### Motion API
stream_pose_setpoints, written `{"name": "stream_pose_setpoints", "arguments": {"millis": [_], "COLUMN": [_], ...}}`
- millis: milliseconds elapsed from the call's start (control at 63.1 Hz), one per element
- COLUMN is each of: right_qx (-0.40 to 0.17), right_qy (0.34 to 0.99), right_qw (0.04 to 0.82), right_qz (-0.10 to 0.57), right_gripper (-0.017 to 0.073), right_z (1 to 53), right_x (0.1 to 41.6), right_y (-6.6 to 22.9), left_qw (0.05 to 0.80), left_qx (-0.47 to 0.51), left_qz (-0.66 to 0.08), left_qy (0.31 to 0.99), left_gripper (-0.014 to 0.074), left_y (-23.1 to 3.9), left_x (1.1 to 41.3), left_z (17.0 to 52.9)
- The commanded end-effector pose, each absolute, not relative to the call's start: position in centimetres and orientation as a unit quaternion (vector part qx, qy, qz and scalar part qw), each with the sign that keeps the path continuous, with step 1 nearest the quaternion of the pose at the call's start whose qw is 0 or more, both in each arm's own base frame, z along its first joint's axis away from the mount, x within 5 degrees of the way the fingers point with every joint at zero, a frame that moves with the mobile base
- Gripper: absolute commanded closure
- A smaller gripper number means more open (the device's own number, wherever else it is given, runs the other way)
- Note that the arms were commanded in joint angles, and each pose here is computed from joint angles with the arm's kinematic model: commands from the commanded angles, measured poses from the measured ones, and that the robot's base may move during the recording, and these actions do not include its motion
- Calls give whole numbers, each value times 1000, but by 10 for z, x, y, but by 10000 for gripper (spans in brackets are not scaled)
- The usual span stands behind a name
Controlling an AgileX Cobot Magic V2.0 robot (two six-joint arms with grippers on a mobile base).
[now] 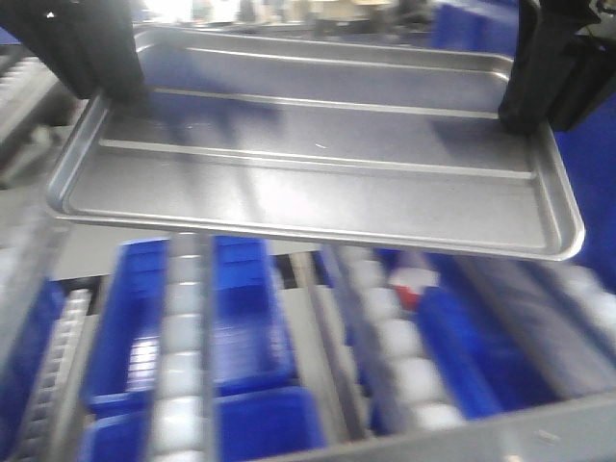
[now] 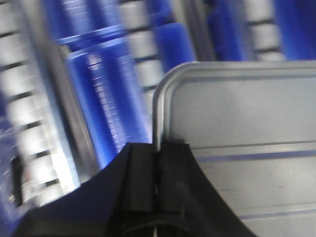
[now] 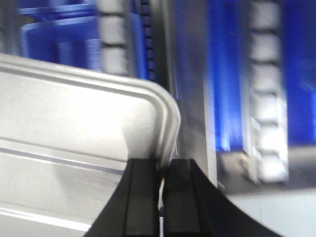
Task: Grab silver tray and stack on right shelf
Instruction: 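Hold the tray level with both grippers while the base drives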
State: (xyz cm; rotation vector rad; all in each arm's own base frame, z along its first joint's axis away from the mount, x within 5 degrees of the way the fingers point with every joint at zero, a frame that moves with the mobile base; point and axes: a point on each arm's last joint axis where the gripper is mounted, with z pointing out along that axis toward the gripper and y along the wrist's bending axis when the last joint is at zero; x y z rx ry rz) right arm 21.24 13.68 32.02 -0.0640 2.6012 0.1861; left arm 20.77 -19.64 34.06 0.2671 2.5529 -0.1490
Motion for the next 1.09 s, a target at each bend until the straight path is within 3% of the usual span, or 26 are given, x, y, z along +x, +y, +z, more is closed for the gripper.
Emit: {"name": "stream_pose_setpoints", "arguments": {"millis": [0,1078], "right_qx": [-38,-38], "right_qy": [948,948], "right_qw": [305,305], "right_qz": [83,83], "right_gripper": [502,502], "right_z": [340,340], "right_x": [211,211], "right_y": [135,135], "left_qw": [333,333], "left_qx": [105,105], "left_qz": [-87,-87], "left_qy": [933,933], "left_gripper": [687,687], "left_y": [-195,-195], "left_x": [206,206], "left_z": [365,365]}}
